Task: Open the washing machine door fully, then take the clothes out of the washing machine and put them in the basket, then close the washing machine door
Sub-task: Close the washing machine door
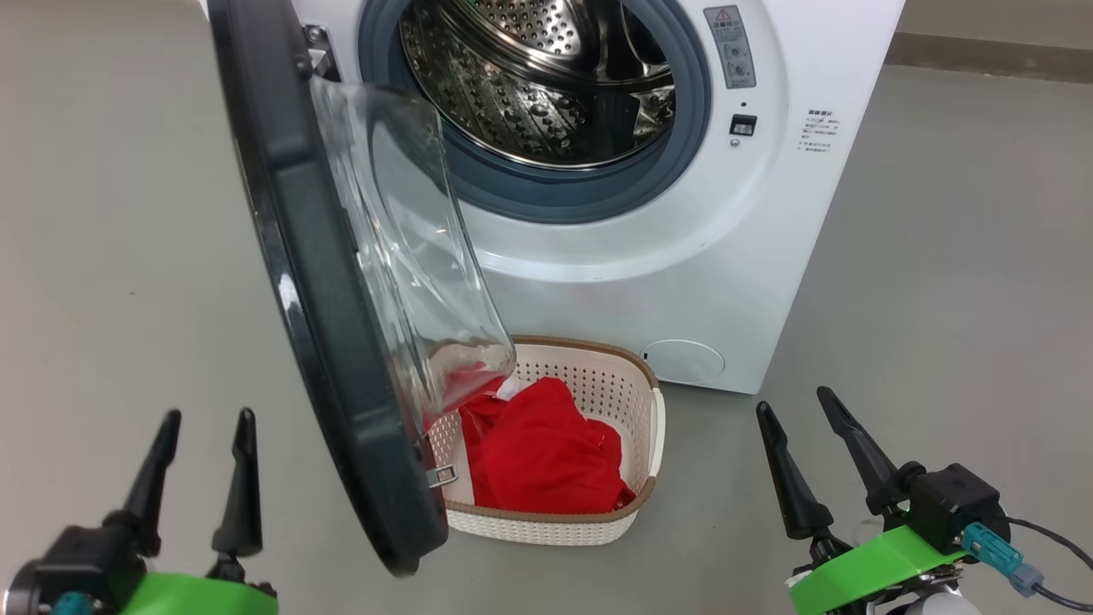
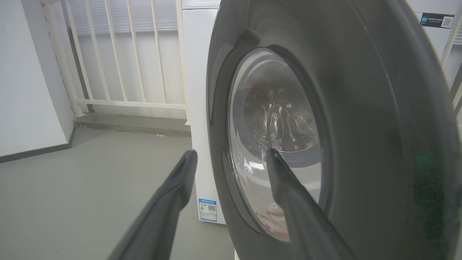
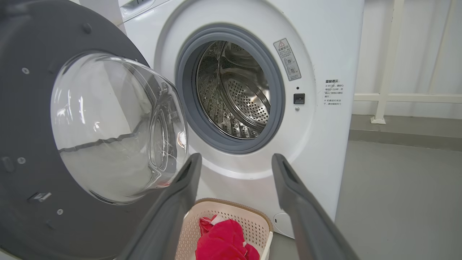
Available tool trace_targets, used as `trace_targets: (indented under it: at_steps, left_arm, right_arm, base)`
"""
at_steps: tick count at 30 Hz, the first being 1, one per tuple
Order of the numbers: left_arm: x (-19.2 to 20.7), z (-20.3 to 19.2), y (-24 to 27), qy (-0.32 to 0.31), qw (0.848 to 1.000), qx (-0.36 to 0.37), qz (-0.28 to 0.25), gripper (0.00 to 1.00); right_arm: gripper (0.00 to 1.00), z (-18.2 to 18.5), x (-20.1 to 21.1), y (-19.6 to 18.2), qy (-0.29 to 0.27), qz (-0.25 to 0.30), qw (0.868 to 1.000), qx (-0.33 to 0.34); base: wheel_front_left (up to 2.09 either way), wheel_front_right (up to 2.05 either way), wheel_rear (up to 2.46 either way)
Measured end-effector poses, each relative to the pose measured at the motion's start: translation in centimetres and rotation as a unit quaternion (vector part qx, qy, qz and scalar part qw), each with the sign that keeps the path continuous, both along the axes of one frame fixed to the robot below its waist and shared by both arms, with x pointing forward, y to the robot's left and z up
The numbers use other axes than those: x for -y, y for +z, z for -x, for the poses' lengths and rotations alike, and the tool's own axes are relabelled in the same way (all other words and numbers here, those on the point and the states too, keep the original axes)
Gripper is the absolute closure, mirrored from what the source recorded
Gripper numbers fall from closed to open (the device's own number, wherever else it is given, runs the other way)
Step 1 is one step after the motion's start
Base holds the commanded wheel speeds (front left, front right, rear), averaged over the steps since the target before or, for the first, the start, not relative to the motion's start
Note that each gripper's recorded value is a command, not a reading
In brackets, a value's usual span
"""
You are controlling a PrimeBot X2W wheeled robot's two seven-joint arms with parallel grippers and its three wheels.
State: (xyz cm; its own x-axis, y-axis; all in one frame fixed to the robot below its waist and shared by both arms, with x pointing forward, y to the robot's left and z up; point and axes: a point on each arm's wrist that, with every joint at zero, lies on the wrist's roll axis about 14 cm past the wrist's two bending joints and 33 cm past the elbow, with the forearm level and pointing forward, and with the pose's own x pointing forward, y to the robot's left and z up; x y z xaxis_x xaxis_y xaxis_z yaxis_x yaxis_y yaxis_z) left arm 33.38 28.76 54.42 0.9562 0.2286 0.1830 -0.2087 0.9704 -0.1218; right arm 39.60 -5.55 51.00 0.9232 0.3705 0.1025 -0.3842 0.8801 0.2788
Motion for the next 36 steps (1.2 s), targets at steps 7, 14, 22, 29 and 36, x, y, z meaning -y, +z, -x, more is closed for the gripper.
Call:
trace_targets:
  at_steps: [7,14,22,29,36]
  left_arm:
    - [0.4,0.7,-1.3,0.000,1.000,-0.021,-0.010,0.00]
    - [0.3,1.0,-1.6,0.002,1.000,-0.027,-0.014,0.00]
    - [0.1,1.3,-1.5,0.005,0.999,-0.027,-0.017,0.00]
    - [0.1,1.4,-1.6,0.005,0.999,-0.027,-0.016,0.00]
    - [0.3,1.5,-1.7,0.002,0.999,-0.030,-0.020,0.00]
  right_arm:
    - [0.00,0.1,-0.1,0.4,0.002,-0.003,1.000,0.004]
    - [0.00,0.2,-0.3,0.6,0.005,-0.003,1.000,0.007]
    - [0.00,0.3,-0.6,0.9,0.009,-0.003,1.000,0.011]
    - [0.00,0.5,-0.9,1.1,0.013,-0.003,1.000,0.013]
    - [0.00,0.6,-0.9,1.1,0.013,-0.004,1.000,0.014]
  base:
    - [0.00,0.00,0.00]
    - [0.00,0.00,0.00]
    - [0.00,0.00,0.00]
    - [0.00,0.00,0.00]
    - [0.00,0.00,0.00]
